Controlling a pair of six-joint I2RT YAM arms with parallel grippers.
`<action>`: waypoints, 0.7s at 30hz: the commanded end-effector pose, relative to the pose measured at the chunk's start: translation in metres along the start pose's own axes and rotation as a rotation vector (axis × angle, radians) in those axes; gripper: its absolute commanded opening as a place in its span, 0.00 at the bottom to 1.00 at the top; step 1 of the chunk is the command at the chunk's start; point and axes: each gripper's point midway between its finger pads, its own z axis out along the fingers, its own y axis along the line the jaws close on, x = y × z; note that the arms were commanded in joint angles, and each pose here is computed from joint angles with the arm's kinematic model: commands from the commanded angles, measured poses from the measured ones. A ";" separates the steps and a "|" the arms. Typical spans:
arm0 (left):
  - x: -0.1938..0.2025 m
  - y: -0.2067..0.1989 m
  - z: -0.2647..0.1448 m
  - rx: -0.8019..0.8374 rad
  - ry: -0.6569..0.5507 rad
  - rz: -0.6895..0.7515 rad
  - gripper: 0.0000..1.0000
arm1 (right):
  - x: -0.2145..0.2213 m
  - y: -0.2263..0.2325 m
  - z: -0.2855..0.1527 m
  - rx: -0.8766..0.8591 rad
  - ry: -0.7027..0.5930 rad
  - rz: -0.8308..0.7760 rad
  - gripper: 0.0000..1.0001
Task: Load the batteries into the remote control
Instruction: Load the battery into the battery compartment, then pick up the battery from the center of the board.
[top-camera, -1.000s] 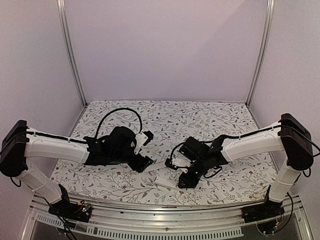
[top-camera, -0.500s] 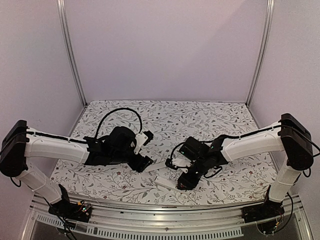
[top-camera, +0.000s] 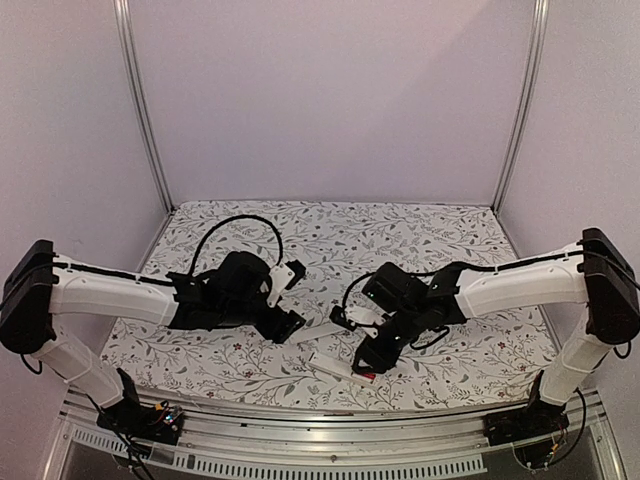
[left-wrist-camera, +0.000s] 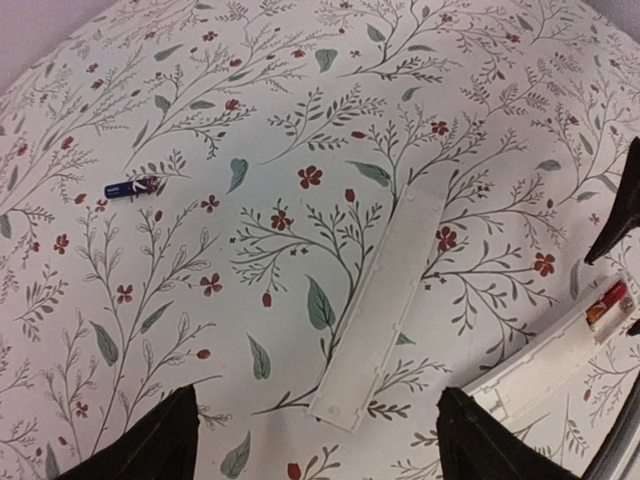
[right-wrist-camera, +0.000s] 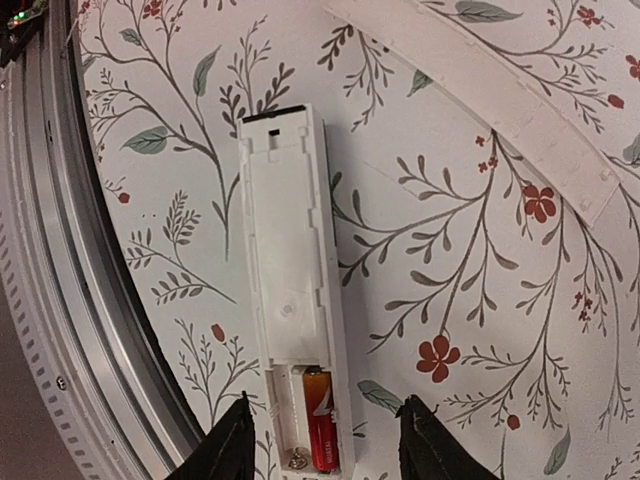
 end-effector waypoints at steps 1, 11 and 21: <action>-0.016 0.022 0.000 -0.014 -0.027 -0.085 0.82 | -0.023 0.008 -0.025 -0.001 -0.090 -0.014 0.48; -0.098 0.130 -0.007 -0.080 -0.188 -0.375 0.85 | -0.044 -0.039 -0.080 0.121 -0.336 0.133 0.56; -0.109 0.123 0.073 0.175 0.022 0.301 0.85 | -0.050 -0.054 -0.099 0.126 -0.416 0.205 0.61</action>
